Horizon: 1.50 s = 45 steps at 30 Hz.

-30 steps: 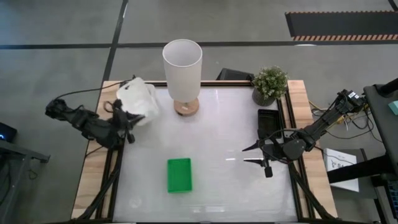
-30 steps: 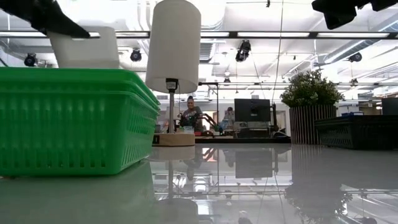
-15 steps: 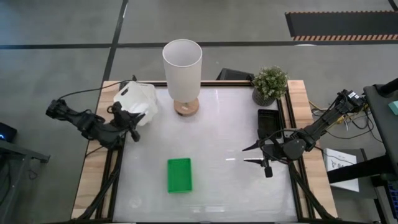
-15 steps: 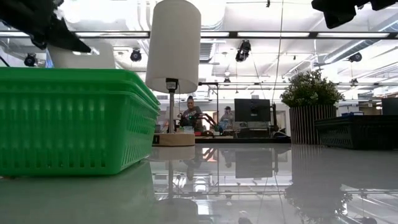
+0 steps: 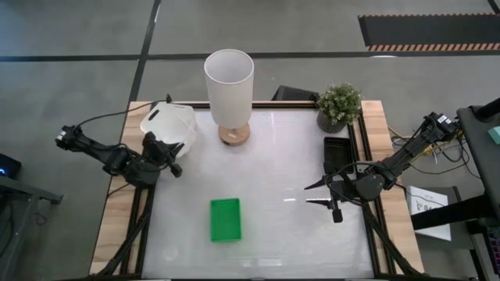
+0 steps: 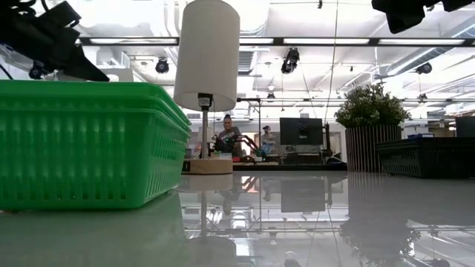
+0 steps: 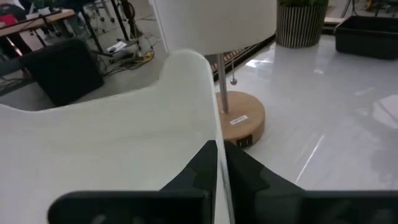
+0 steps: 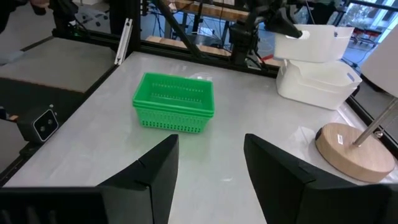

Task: Stack baskets by color
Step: Stack the white bin on the white bins

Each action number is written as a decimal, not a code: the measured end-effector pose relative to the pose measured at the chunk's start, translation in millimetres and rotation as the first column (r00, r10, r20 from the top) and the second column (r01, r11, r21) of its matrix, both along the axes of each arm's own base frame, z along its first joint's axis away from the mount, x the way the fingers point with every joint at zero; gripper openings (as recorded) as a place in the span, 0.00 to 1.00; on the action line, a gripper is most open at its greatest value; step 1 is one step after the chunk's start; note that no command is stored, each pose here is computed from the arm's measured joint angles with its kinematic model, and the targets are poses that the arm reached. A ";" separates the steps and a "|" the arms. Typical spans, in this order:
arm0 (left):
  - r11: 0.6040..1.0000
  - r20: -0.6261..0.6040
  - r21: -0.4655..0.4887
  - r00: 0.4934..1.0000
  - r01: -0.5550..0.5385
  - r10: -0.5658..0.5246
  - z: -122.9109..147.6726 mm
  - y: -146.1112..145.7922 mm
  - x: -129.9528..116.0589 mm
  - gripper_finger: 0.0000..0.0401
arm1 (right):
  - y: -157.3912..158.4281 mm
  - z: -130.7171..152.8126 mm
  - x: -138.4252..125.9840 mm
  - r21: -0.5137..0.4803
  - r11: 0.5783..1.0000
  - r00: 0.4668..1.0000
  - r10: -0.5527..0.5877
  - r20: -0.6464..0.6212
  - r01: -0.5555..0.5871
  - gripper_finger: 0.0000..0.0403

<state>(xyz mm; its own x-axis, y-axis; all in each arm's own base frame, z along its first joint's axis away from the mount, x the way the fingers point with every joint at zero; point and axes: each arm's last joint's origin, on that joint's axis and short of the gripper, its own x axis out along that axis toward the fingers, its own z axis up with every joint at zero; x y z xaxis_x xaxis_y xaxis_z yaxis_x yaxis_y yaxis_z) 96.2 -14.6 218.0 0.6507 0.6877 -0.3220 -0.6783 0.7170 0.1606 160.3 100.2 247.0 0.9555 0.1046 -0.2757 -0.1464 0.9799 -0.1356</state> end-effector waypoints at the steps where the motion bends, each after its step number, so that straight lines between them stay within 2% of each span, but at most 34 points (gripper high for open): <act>1: 1.000 0.003 -0.001 1.000 -0.001 0.001 -0.1 0.2 -0.3 0.03 | 0.0 0.0 0.0 0.000 1.000 1.000 0.000 0.000 0.000 0.44; 10: 1.000 0.039 -0.019 0.999 0.001 0.000 3.0 0.4 -0.7 0.26 | 0.0 0.0 0.0 0.002 1.000 1.000 0.000 0.000 0.000 0.44; 15: 1.000 0.062 -0.029 0.998 0.003 -0.001 5.5 0.2 -0.4 0.33 | 0.0 0.0 0.0 0.002 1.000 1.000 0.000 0.000 0.000 0.44; 24: 0.997 0.130 -0.075 0.991 0.031 -0.021 18.1 -1.5 2.5 0.34 | 0.0 0.0 0.0 0.002 1.000 1.000 0.000 -0.001 0.000 0.44; 29: 0.993 0.182 -0.107 0.983 0.051 -0.031 38.7 -2.4 3.7 0.34 | 0.0 0.0 0.0 0.002 1.000 1.000 0.000 -0.001 0.000 0.44; 37: 0.994 0.188 -0.090 0.981 0.069 -0.051 72.1 -7.4 14.7 0.34 | 0.0 0.0 0.0 0.011 1.000 1.000 -0.001 -0.001 0.001 0.44; 41: 0.979 0.170 -0.154 0.980 0.131 -0.104 88.0 -14.9 32.9 0.34 | 0.0 0.0 0.0 0.010 1.000 1.000 -0.001 -0.001 0.001 0.44; 45: 0.966 0.056 -0.229 0.992 0.122 -0.112 96.5 -19.3 61.5 0.34 | 0.1 0.0 -0.1 0.009 1.000 1.000 0.000 -0.002 0.000 0.44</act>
<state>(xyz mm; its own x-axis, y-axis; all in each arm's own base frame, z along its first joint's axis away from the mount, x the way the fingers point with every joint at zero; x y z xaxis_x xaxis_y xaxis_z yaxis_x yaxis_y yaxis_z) 157.7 -33.9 314.4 0.7383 0.5161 -0.4342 -0.5904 0.8058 -0.0460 160.2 100.3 246.9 0.9550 0.1075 -0.2765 -0.1470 0.9811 -0.1262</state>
